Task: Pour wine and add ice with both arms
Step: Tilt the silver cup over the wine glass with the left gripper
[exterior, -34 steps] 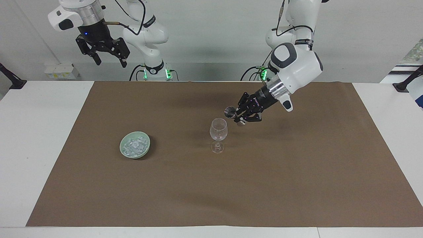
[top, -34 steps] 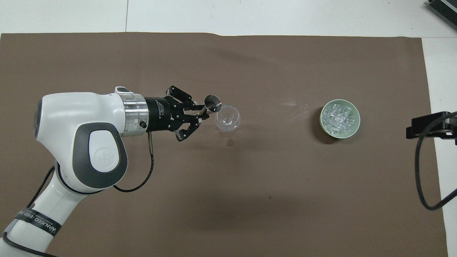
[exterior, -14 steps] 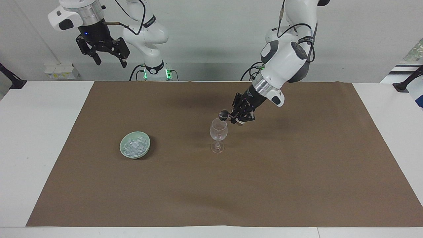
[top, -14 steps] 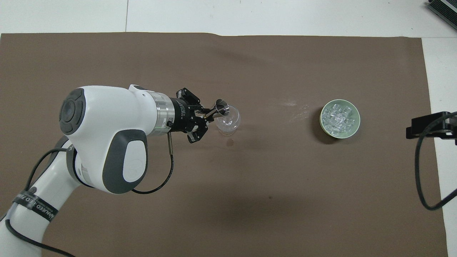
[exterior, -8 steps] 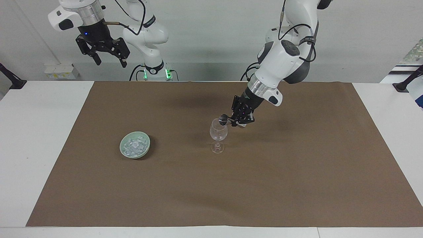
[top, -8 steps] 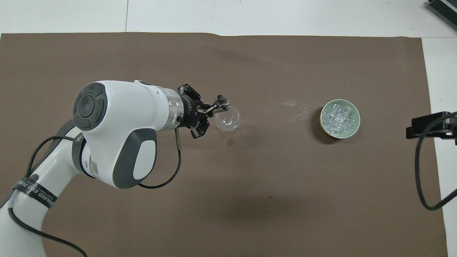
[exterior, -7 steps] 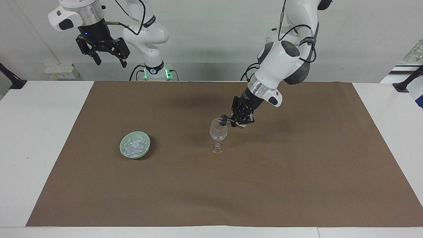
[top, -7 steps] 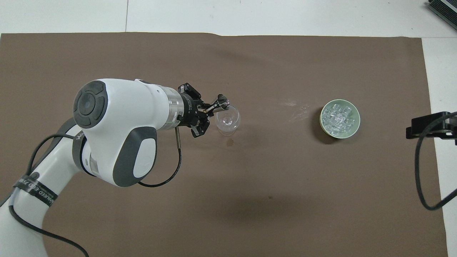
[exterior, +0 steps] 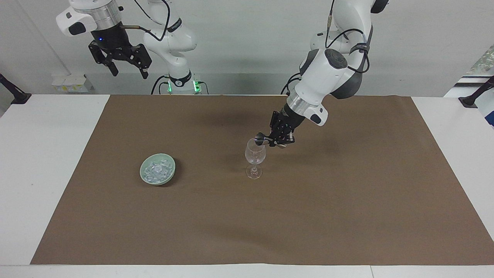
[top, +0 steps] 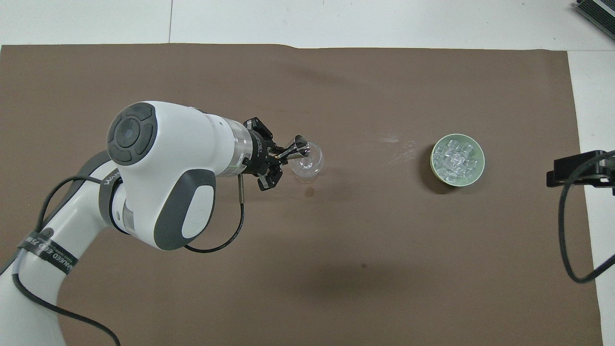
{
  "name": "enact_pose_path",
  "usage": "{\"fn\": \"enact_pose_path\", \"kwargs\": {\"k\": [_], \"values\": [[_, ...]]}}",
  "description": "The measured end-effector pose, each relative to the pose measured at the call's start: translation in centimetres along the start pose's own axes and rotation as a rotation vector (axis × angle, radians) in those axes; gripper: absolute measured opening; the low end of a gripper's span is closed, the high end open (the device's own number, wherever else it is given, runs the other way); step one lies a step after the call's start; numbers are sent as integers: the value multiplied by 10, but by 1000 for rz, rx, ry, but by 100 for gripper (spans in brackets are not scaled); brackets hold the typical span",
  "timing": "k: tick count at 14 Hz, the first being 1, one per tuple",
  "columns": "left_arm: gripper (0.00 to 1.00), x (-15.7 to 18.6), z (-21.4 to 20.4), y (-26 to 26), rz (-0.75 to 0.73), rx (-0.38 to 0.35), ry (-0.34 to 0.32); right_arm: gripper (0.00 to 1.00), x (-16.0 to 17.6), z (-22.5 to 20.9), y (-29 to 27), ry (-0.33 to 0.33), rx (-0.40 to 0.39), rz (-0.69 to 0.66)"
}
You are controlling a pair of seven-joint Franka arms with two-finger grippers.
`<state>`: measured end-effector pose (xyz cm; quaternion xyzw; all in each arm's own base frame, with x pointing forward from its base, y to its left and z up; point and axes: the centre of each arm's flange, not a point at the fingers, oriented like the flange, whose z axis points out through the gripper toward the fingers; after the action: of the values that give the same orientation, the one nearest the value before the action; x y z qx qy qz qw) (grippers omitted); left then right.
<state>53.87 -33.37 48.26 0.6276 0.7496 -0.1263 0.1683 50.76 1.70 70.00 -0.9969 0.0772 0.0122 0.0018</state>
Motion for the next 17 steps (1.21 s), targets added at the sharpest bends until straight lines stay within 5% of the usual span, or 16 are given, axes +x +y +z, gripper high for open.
{"fn": "enact_pose_path", "kwargs": {"k": [17], "values": [[24, -10, -8, -10, 48, -8, 136, 100, 0, 0, 0, 0, 0, 0]]}}
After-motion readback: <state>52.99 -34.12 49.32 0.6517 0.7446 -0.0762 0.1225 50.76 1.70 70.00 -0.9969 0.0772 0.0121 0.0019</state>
